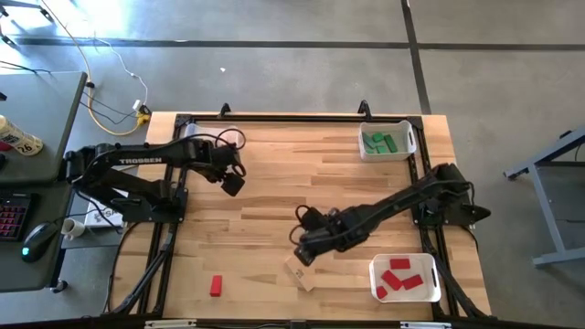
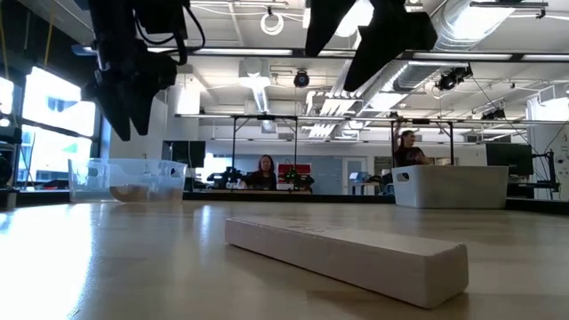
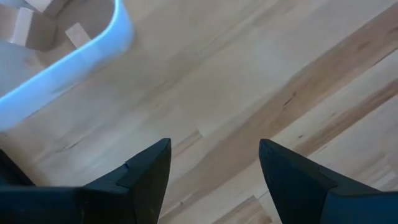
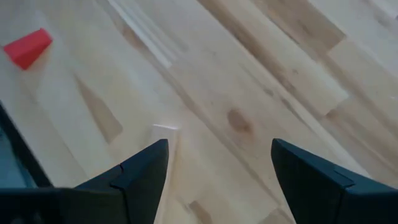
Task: Sort & place blocks by color
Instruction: Put the brown block into the transparent bin
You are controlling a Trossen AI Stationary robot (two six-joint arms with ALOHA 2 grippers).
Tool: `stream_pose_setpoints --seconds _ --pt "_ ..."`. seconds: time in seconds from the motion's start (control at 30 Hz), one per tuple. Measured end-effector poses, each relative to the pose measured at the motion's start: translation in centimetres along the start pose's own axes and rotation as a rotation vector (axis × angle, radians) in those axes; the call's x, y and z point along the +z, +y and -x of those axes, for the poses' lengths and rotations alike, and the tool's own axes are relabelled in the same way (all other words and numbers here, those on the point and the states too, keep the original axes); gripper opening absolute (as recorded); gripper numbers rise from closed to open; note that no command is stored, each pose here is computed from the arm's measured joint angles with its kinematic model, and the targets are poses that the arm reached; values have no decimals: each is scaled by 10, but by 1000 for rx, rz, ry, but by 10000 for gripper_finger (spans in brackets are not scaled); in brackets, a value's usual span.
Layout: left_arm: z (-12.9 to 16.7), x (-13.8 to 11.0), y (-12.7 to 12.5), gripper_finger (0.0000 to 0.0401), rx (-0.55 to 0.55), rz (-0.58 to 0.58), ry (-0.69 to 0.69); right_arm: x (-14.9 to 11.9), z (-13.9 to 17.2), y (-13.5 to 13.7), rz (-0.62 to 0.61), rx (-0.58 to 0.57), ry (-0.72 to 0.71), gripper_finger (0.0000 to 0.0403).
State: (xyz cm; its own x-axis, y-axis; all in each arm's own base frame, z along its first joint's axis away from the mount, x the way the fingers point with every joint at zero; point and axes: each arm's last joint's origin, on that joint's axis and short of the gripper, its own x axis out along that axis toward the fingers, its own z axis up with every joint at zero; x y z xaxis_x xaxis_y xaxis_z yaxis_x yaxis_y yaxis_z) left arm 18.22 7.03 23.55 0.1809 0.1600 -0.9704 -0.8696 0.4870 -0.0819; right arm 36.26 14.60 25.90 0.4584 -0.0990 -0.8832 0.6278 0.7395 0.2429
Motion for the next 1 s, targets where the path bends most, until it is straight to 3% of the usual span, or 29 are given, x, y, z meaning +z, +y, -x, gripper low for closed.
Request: stream_pose_setpoints --seconds 0.17,0.57,1.0 --pt "0 -4 -4 229 -4 -17 2 -8 7 13 18 52 -32 270" --pt "1 -5 -6 229 1 -31 -4 10 43 34 27 150 -177 270" --pt "1 -5 -6 229 13 -32 -15 -3 -1 42 39 109 -50 270"
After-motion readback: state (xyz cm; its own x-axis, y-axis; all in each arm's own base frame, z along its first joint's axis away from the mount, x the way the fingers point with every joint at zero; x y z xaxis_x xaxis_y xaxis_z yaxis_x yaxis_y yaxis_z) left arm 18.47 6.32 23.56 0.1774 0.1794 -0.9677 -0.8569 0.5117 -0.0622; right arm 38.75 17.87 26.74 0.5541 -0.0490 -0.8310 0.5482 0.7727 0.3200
